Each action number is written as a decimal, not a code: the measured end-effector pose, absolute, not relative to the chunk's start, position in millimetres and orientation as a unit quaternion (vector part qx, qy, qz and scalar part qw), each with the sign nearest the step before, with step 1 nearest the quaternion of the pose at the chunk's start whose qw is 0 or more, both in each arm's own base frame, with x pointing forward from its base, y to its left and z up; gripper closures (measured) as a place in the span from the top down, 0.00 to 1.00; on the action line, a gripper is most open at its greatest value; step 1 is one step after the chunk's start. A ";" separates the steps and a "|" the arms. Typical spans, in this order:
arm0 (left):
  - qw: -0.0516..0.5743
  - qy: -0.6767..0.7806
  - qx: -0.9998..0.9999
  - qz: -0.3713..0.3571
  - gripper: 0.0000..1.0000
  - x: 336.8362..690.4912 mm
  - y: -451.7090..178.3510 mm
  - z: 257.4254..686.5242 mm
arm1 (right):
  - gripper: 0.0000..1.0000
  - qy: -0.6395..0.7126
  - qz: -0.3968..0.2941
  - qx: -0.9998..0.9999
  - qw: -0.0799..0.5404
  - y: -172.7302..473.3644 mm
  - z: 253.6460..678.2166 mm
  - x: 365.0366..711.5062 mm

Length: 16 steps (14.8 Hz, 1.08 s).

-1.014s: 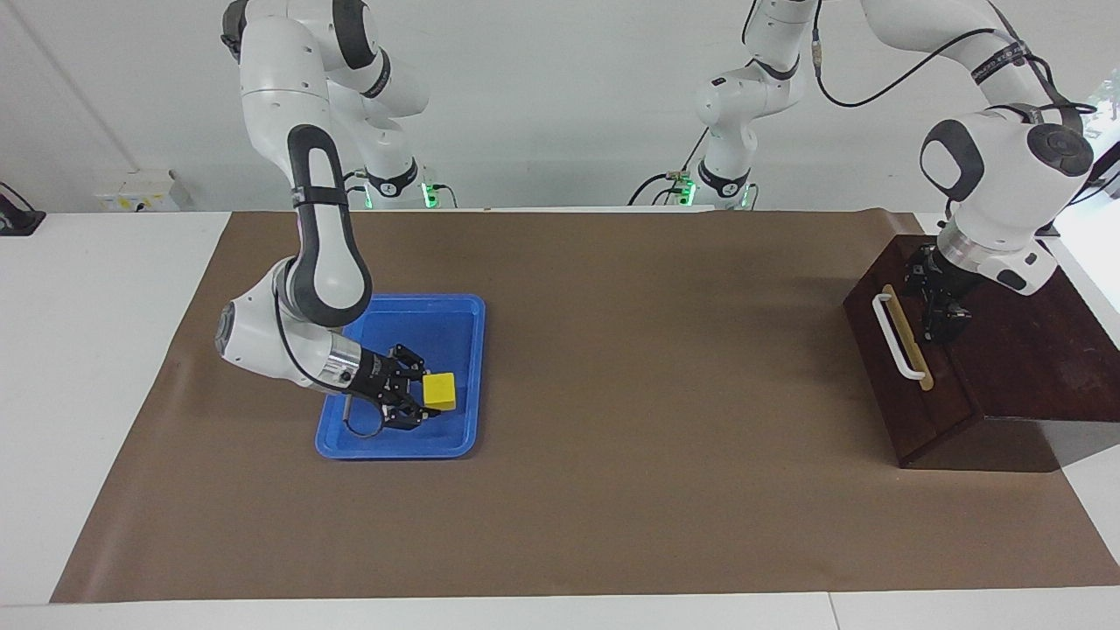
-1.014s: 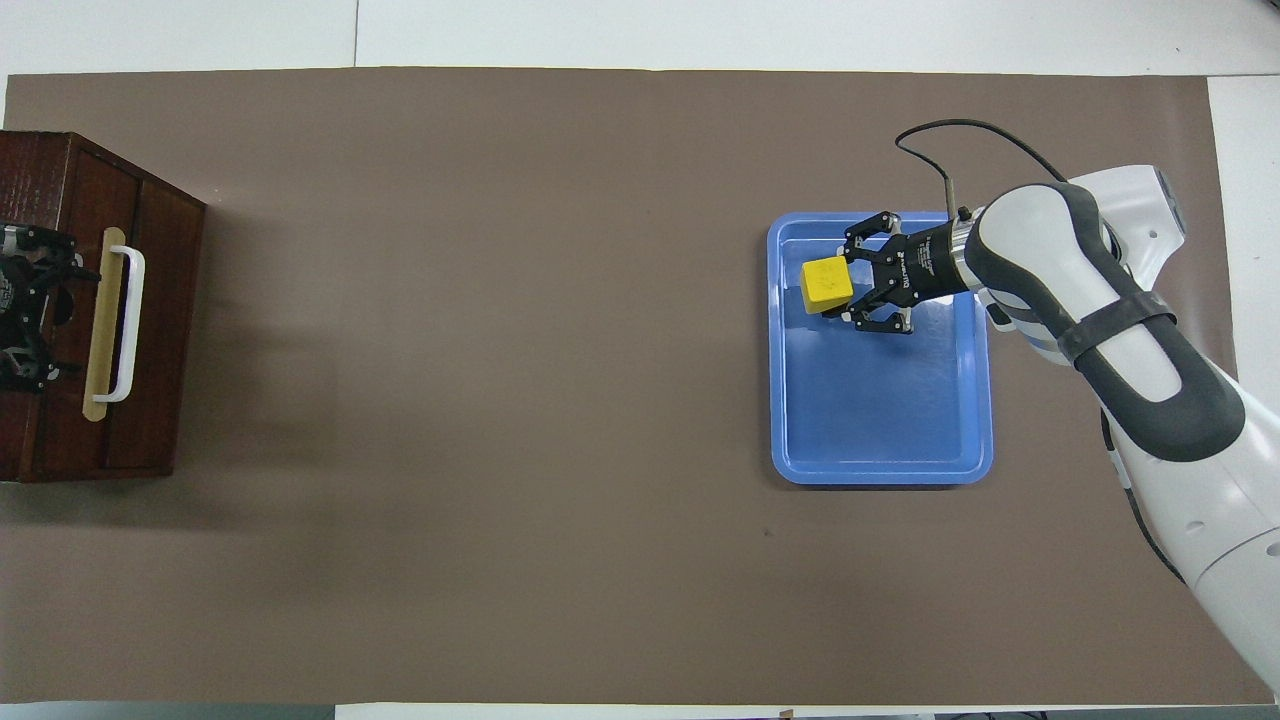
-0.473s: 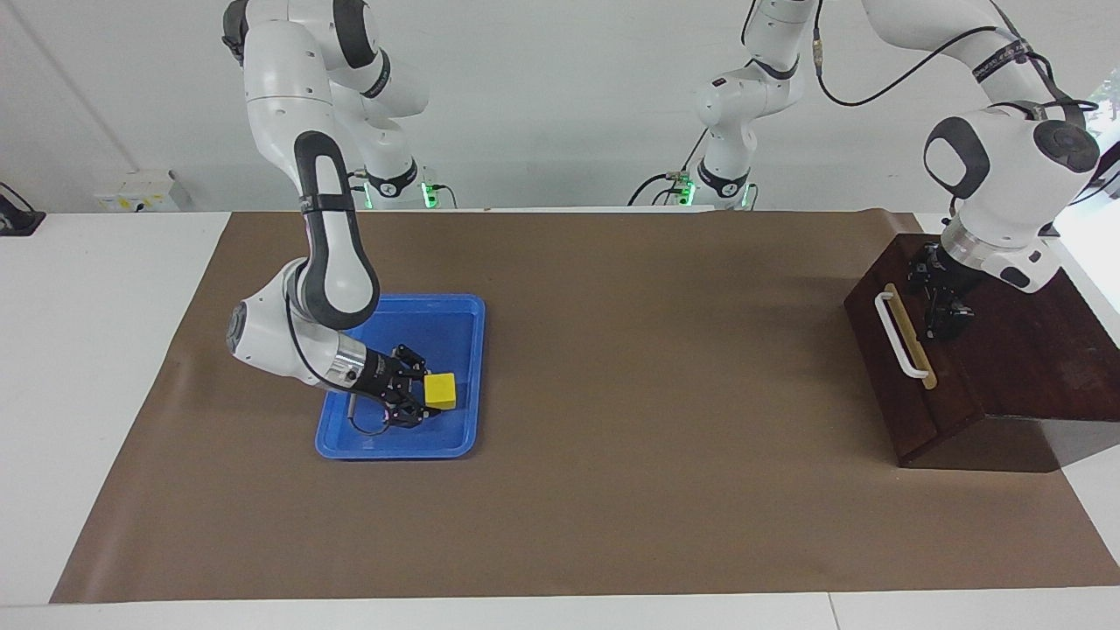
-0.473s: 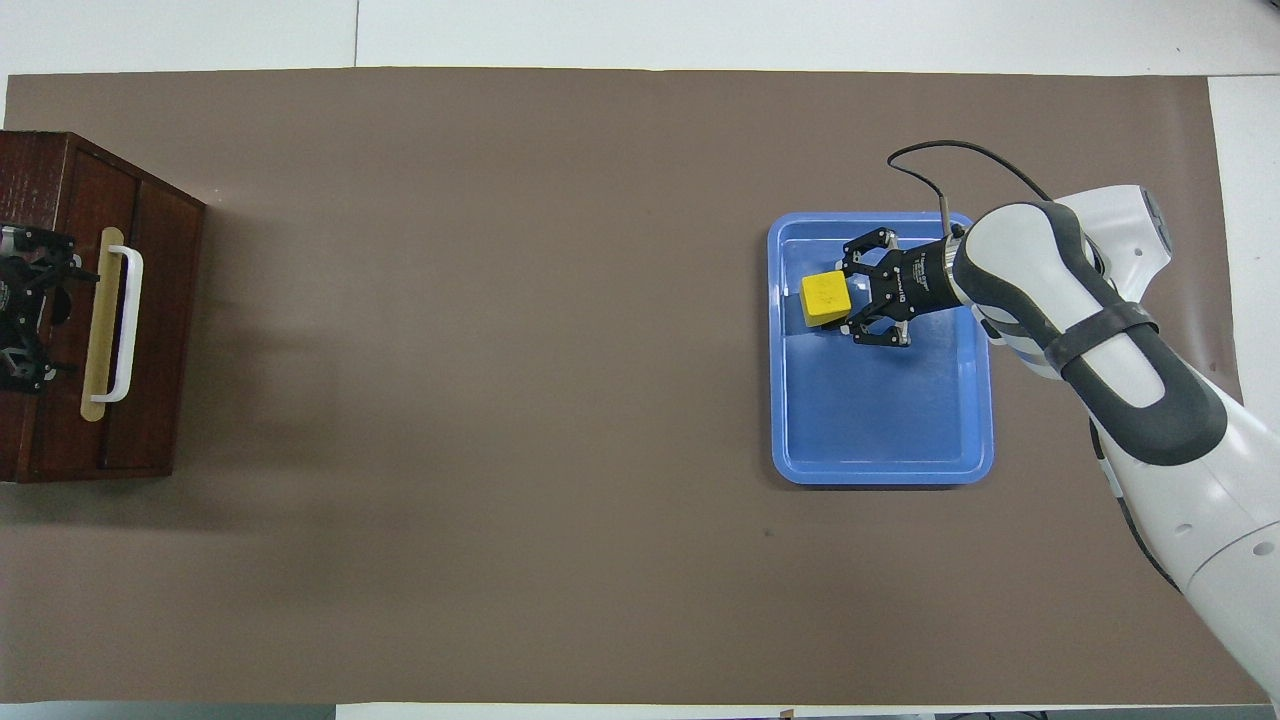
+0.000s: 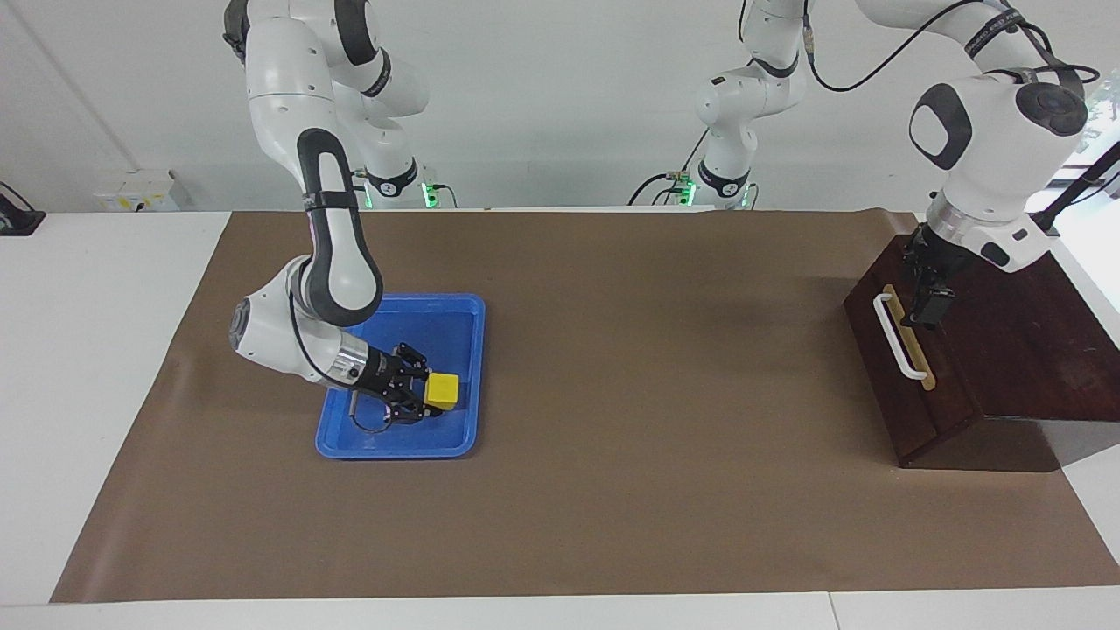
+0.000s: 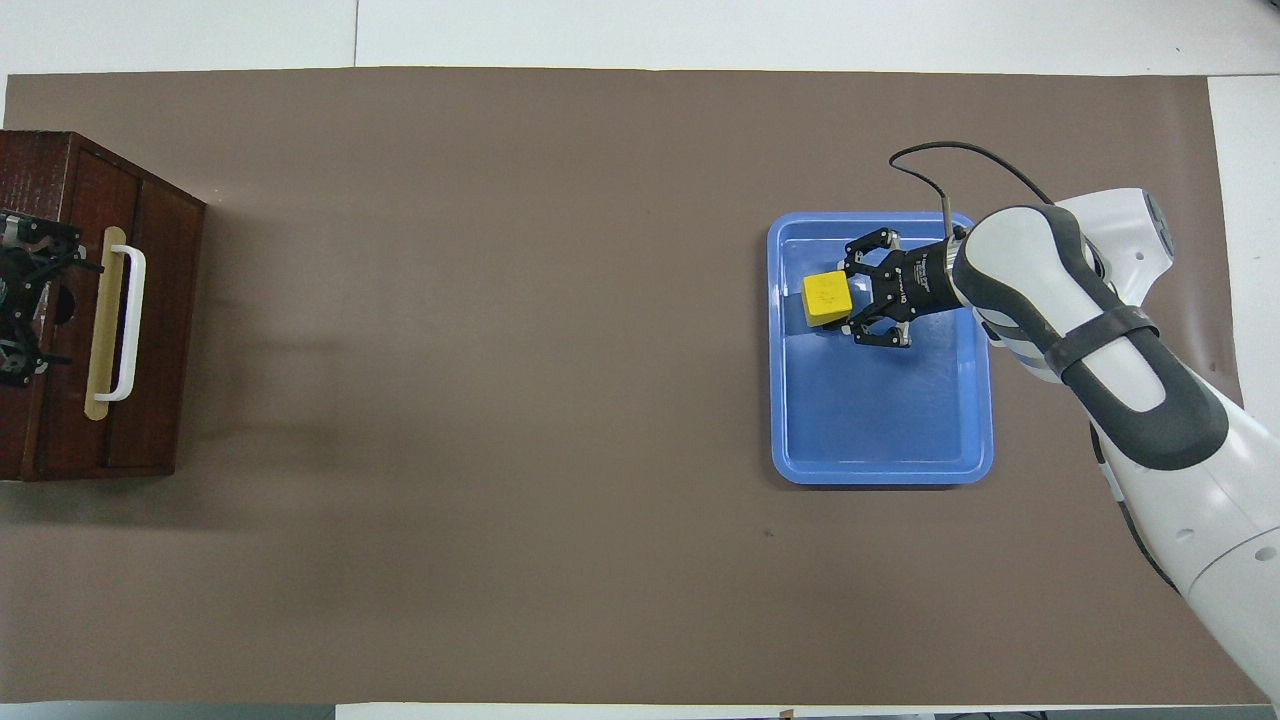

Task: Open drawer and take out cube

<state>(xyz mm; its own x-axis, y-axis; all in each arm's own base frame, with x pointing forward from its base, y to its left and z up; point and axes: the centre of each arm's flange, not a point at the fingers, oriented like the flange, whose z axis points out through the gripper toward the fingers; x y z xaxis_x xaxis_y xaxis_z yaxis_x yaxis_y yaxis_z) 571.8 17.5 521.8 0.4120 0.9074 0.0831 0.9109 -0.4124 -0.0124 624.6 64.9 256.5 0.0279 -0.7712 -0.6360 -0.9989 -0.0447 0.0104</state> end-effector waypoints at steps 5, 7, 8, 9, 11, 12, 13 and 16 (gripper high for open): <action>0.046 -0.368 -0.929 0.000 1.00 561.6 -38.0 540.6 | 0.80 0.653 0.243 -0.680 0.231 67.5 257.1 625.5; 0.038 -0.298 -0.954 0.000 1.00 561.3 -31.6 547.8 | 0.96 0.654 0.242 -0.678 0.231 67.6 259.2 626.2; 0.036 -0.256 -0.966 0.000 1.00 560.9 -26.5 550.8 | 1.00 0.655 0.241 -0.677 0.233 67.8 262.6 627.4; 0.035 -0.218 -0.975 0.000 1.00 560.7 -21.2 553.0 | 1.00 0.656 0.243 -0.675 0.234 68.8 268.4 629.4; 0.032 -0.174 -0.984 -0.003 1.00 561.6 -13.7 556.0 | 1.00 0.657 0.247 -0.672 0.234 69.7 287.3 637.3; 0.028 -0.164 -0.986 -0.013 1.00 563.7 -14.8 558.2 | 1.00 0.657 0.247 -0.674 0.229 68.2 298.7 641.9; 0.025 -0.158 -0.987 -0.028 1.00 566.9 -18.5 561.3 | 1.00 0.657 0.247 -0.676 0.225 66.9 309.8 645.8; 0.021 -0.147 -0.988 -0.047 1.00 570.1 -24.4 565.7 | 1.00 0.645 0.242 -0.693 0.213 62.5 348.0 656.6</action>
